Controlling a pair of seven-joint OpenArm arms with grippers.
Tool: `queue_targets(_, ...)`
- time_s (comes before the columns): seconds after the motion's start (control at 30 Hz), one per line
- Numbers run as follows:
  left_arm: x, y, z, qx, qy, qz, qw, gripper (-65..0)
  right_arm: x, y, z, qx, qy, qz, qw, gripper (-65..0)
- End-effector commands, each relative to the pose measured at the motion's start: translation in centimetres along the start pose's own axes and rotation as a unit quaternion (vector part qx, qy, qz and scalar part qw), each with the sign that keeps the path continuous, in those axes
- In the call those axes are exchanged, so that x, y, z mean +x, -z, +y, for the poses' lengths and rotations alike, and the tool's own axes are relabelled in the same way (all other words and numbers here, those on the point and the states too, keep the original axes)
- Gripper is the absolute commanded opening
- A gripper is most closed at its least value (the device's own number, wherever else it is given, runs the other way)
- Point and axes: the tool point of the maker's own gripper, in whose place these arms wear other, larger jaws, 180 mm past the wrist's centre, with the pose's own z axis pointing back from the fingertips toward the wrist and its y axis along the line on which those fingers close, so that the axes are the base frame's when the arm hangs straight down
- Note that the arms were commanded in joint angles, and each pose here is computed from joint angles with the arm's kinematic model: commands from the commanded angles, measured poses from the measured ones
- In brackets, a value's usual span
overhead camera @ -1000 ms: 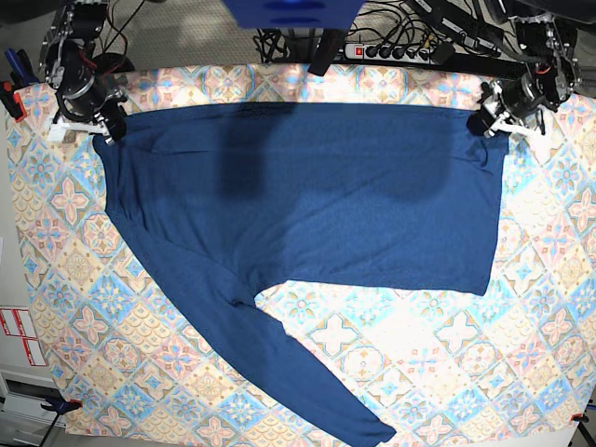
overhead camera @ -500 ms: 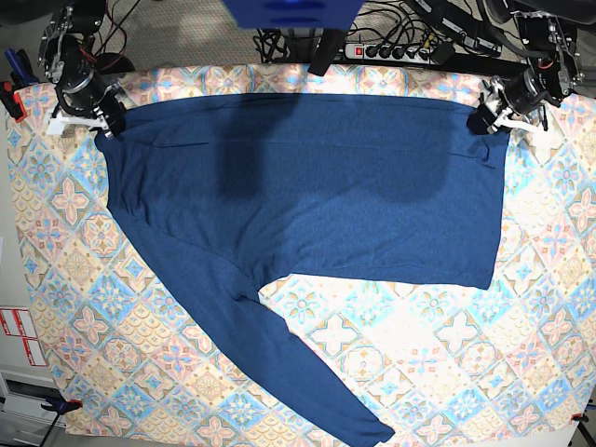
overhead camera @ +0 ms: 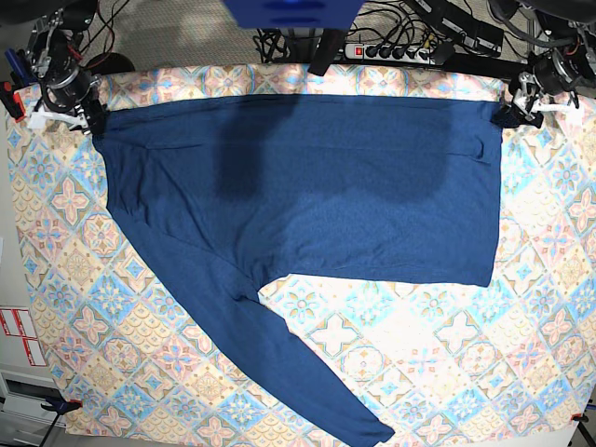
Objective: Fold the T-shirt properly
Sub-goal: 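Release the edge and move both grippers to the shirt's opposite long edge, then grasp the opposite long edge of the shirt with both grippers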
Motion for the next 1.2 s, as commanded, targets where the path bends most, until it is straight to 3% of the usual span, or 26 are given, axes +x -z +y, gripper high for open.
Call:
queue_targets(0.0,0.9,-0.6,-0.2,0.0,0.009,-0.007,1.0,-11.6,1.6,-0.5,0.4,0.007,-0.008,-0.02,0.9997,-43.8)
queue_targets(0.27,4.3,-1.9,-5.0,-0.027,0.081,-0.058,0.995,-11.6,2.4,-0.8,0.0,0.003,-0.002,-0.032,0.9995,-43.5)
queue_targets(0.47,7.8,-1.4,-9.5,-0.071,0.094,-0.098,0.988,-11.6,2.7,-0.7,0.2,0.004,-0.003,-0.037,0.9993,-43.6)
queue_targets(0.87,13.8,1.3,-20.7,-0.076,0.197,-0.164,0.964,-11.7,6.2,1.3,6.8,0.068,-0.016,-0.059,0.9958,-43.6)
queue_targets(0.97,14.5,3.0,-22.4,-0.058,0.224,-0.167,0.958,-14.4,6.1,1.9,8.5,0.075,-0.033,-0.036,0.996,-43.6)
queue_targets(1.17,15.8,7.2,-22.1,-0.051,0.181,-0.157,0.97,-25.5,6.1,2.8,11.4,0.092,-0.054,-0.017,0.9942,-43.6)
